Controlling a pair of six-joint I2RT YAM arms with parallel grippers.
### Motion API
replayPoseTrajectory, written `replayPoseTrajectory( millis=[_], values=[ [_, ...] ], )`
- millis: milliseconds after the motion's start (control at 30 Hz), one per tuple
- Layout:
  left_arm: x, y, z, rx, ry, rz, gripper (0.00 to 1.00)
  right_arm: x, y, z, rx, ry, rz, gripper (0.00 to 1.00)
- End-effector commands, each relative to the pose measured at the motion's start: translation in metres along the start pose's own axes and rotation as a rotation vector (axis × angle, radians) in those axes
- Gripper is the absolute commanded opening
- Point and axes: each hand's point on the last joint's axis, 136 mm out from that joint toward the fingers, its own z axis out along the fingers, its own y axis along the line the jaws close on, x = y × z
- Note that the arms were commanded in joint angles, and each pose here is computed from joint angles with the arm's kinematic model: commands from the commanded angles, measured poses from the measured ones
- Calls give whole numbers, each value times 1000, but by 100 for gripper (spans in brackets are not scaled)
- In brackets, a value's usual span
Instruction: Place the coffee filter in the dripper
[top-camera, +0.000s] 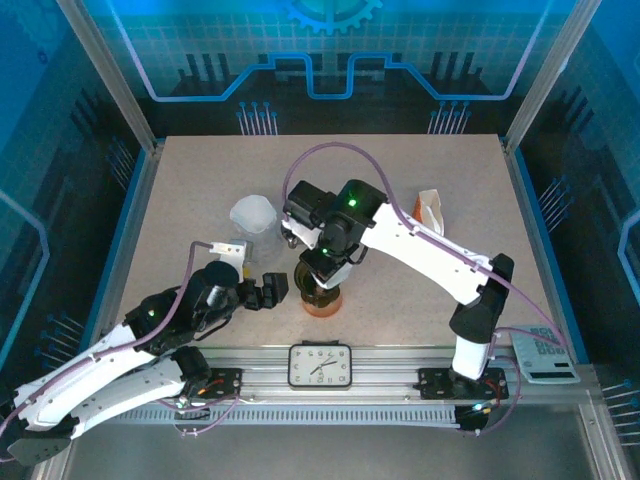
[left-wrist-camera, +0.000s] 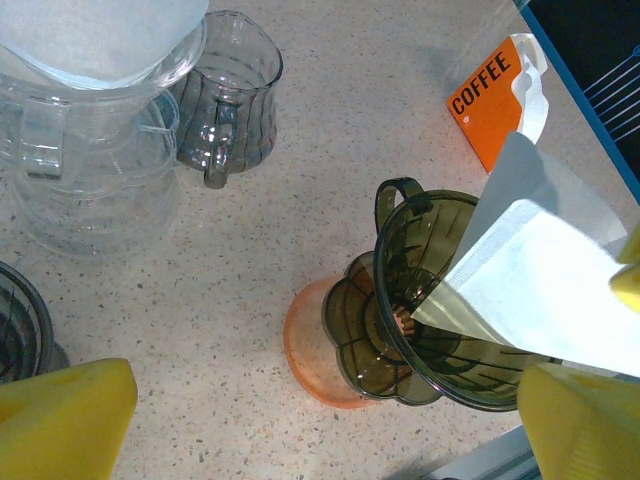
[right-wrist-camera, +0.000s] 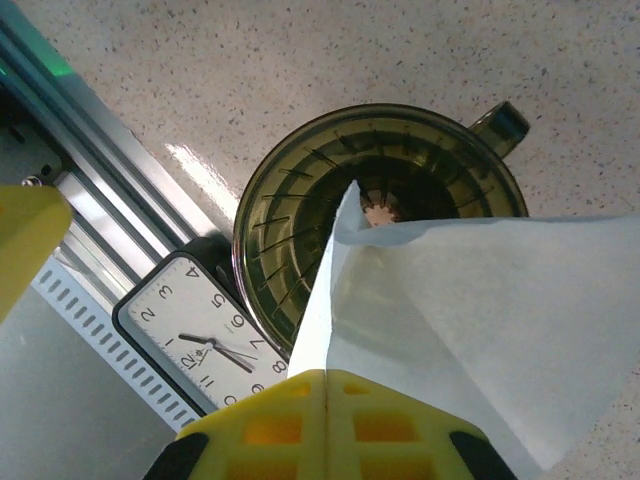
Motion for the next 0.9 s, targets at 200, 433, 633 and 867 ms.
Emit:
replayPoseTrajectory(
  millis=[200,433,633,867],
  values=[
    [-3,-1,-5,13,-1,-20,99,7,10,27,-13,58,-29,0],
    [-3,-1,-5,12,0,-24,99,8,10,37,-16,51,-19,8],
    [-4,-1,-7,12,1,-36,99,3,10,22,-20,-27,-18,28],
    [-6,-1,-7,0,-3,-49,99,-2,4,-4,-16,-156,-4,47]
  ],
)
